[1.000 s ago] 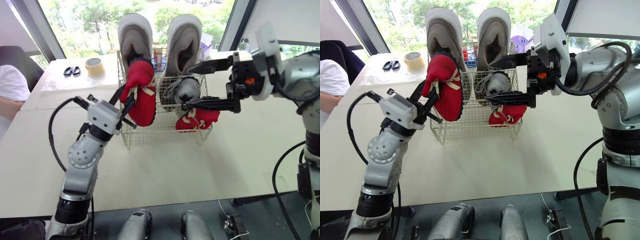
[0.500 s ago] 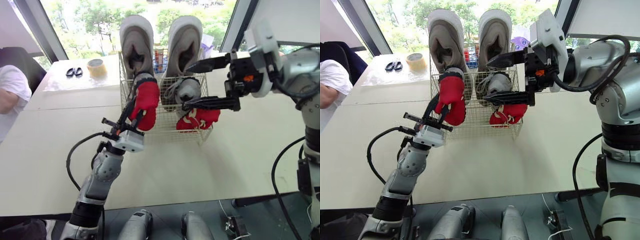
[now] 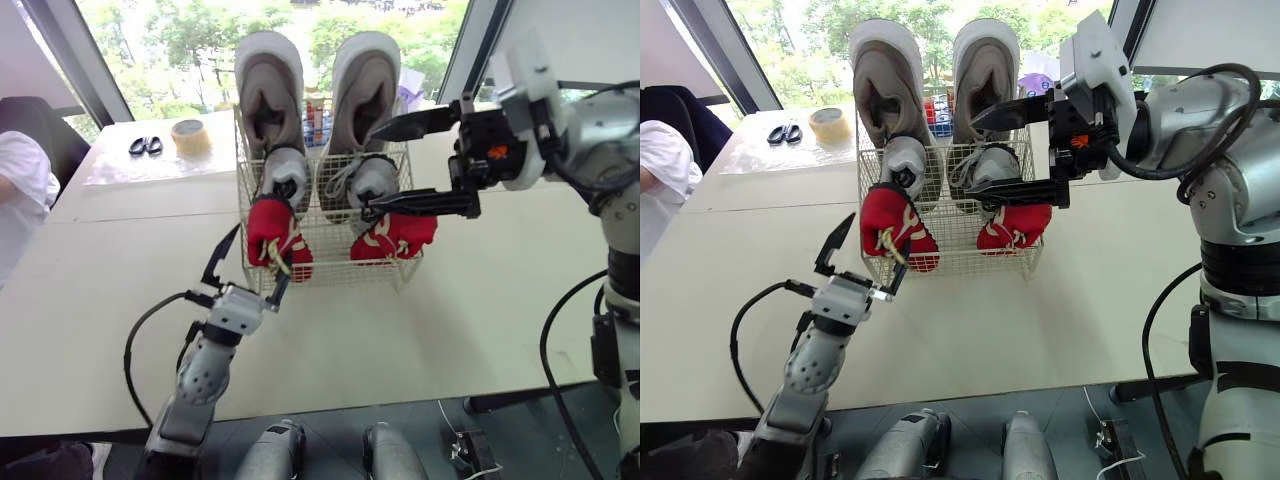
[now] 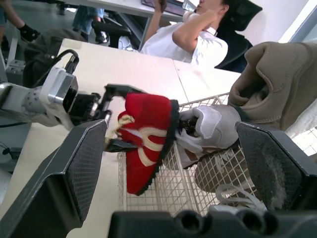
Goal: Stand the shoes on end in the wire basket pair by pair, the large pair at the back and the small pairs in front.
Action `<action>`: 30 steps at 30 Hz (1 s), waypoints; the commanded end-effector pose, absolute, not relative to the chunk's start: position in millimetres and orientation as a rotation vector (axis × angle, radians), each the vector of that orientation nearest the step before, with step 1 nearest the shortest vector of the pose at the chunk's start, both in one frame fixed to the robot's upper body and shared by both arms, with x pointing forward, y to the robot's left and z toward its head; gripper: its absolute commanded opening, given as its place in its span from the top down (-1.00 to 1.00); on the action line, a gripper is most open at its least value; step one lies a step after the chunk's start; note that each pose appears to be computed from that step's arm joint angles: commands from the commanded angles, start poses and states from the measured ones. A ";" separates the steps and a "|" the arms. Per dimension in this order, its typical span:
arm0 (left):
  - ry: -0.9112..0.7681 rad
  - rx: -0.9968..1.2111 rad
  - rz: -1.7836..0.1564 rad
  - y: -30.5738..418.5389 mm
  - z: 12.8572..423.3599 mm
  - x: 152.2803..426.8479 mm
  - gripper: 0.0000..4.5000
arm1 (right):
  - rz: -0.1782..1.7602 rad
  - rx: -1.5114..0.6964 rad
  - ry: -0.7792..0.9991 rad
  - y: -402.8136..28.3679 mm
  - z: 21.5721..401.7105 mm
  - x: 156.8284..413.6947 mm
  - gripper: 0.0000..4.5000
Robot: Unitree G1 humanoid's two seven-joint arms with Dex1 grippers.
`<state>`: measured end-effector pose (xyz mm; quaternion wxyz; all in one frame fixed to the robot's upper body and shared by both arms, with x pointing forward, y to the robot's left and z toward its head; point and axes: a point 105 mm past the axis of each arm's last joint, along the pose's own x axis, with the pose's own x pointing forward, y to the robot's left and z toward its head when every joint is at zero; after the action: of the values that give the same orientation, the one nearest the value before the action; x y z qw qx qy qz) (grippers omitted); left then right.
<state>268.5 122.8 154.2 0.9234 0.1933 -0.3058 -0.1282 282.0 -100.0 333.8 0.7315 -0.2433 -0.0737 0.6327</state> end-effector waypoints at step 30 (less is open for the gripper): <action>0.102 0.157 -0.907 224.7 239.5 191.6 -0.98 | 1.274 -0.394 -0.048 -156.3 304.9 282.5 -1.00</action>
<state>195.7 227.0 227.9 0.9067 0.0831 0.0540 -0.4099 292.1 -152.9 291.0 0.7893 -0.1612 -0.0019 0.5925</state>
